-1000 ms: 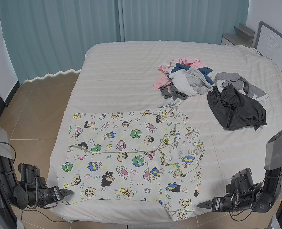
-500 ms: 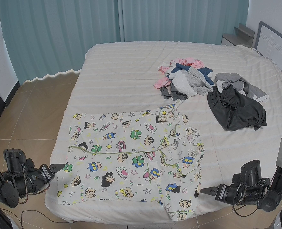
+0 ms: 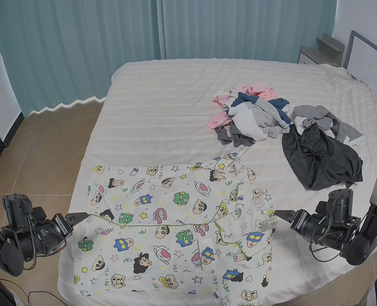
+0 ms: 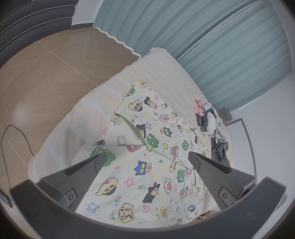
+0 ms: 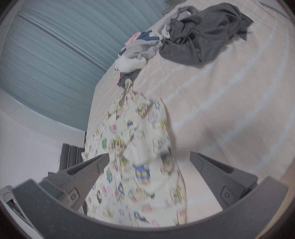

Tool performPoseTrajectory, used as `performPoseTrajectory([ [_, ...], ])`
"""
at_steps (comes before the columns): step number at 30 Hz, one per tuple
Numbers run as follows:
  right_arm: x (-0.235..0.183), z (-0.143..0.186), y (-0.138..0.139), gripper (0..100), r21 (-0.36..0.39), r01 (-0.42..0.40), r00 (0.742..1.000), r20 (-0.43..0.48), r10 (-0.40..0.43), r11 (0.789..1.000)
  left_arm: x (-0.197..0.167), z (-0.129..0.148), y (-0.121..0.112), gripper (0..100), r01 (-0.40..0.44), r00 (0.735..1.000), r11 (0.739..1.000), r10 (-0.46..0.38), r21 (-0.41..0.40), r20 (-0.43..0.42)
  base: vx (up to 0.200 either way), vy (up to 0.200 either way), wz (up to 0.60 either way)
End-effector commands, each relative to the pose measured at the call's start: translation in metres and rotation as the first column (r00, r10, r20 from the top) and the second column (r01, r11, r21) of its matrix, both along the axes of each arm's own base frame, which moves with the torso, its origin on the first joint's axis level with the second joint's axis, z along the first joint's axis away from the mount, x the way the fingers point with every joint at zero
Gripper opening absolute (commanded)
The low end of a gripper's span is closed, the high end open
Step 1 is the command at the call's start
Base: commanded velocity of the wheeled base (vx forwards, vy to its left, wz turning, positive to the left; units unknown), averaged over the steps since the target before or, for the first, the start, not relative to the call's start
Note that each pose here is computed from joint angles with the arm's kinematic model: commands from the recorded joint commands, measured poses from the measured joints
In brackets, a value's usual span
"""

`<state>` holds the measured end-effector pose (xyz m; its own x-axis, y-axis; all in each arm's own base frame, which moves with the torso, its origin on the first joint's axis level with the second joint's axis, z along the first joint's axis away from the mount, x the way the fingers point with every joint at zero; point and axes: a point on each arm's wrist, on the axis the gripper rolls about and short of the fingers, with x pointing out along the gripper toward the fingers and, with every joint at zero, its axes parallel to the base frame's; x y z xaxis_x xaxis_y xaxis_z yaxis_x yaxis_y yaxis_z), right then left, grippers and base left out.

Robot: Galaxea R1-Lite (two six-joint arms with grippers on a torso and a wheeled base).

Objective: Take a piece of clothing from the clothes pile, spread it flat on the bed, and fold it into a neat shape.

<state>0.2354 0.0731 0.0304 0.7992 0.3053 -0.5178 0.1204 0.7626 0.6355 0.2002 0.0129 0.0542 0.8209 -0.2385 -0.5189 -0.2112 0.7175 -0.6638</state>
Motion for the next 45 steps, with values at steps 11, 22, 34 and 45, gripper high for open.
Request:
performPoseTrajectory([
  [11, 0.085, -0.018, 0.009, 100, -0.057, 0.04, 0.988, -0.149, -0.048, 0.998, 0.004, -0.011, 0.002, 100, -0.064, 0.995, 0.99, 0.054, -0.122, -0.084, 0.0, 0.0, 0.0],
  [22, 0.095, -0.043, 0.013, 100, -0.085, 0.013, 0.981, -0.192, -0.03, 0.996, 0.004, -0.013, 0.002, 100, -0.065, 0.994, 0.99, 0.054, -0.123, -0.096, 0.0, 0.0, 0.0],
  [34, 0.098, -0.047, 0.008, 0, -0.092, 0.029, 0.98, -0.195, -0.046, 0.995, 0.005, -0.015, 0.002, 100, -0.067, 0.993, 0.99, 0.055, -0.122, -0.103, 0.0, 0.0, 0.0],
  [45, 0.095, -0.042, -0.018, 0, -0.142, 0.054, 0.979, -0.186, -0.08, 0.988, 0.006, -0.018, 0.002, 100, -0.068, 0.992, 0.99, 0.054, -0.122, -0.118, 0.0, 0.0, 0.0],
])
